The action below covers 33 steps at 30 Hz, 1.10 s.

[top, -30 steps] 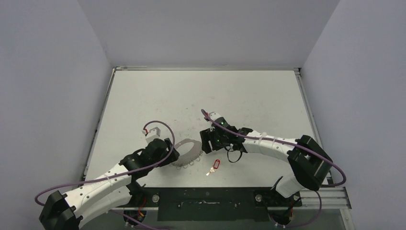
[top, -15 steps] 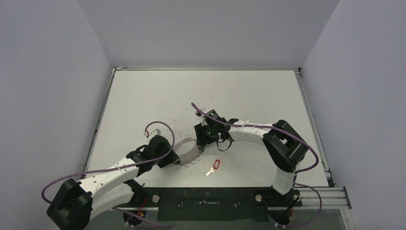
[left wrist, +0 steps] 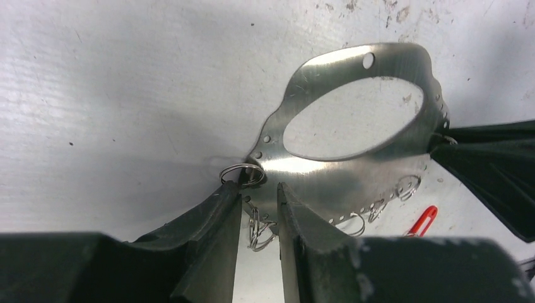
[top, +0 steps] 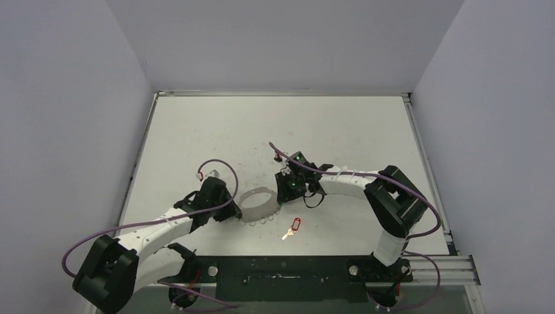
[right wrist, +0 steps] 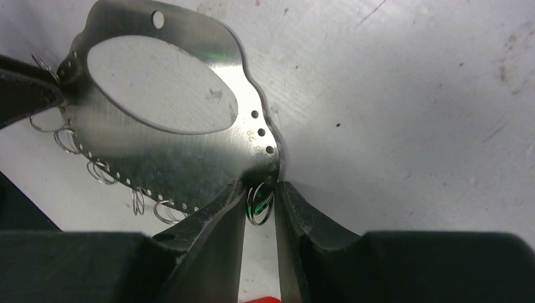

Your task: Put the keys on the keyring

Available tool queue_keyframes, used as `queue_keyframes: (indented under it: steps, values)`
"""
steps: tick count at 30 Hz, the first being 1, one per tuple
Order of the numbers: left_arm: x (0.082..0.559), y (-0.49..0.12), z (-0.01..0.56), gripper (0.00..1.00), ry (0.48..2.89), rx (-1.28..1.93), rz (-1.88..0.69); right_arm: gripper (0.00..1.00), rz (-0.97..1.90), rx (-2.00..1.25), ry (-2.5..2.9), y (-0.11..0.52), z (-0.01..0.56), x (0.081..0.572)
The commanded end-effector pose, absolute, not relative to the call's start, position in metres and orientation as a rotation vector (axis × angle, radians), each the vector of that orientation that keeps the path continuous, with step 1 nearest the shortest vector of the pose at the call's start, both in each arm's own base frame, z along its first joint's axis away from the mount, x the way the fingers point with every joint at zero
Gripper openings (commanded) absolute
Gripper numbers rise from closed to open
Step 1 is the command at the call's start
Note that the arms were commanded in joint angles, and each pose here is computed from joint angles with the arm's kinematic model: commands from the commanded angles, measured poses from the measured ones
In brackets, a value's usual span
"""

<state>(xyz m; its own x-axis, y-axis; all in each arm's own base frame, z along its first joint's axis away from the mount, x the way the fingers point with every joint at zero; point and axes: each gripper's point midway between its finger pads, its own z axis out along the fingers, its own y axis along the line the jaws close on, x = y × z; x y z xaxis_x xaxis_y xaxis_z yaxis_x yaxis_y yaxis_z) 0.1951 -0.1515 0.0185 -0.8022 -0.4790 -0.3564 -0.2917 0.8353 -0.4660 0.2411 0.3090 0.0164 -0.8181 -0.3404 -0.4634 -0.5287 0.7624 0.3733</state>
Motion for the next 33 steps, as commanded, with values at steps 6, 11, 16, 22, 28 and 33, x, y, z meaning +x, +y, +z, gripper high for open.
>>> queue_keyframes:
  steps: [6,11,16,22,28,33]
  values:
    - [0.236,-0.15,0.034,0.2,2.484,-0.393,-0.47,0.18,0.809,-0.689,2.653,0.296,0.021,0.197]
    - [0.257,-0.161,0.039,0.19,2.472,-0.299,-0.472,0.19,0.843,-0.691,2.658,0.295,0.025,0.178]
    - [0.276,-0.178,0.034,0.18,2.5,-0.231,-0.495,0.21,0.915,-0.635,2.633,0.298,0.032,0.169]
    - [0.303,-0.199,0.03,0.17,2.531,-0.139,-0.515,0.22,0.964,-0.611,2.602,0.305,0.039,0.164]
    - [0.331,-0.216,0.031,0.16,2.505,-0.09,-0.539,0.24,1.025,-0.631,2.554,0.321,0.049,0.163]
    - [0.351,-0.226,0.049,0.18,2.425,-0.023,-0.558,0.35,1.073,-0.64,2.5,0.33,0.064,0.165]
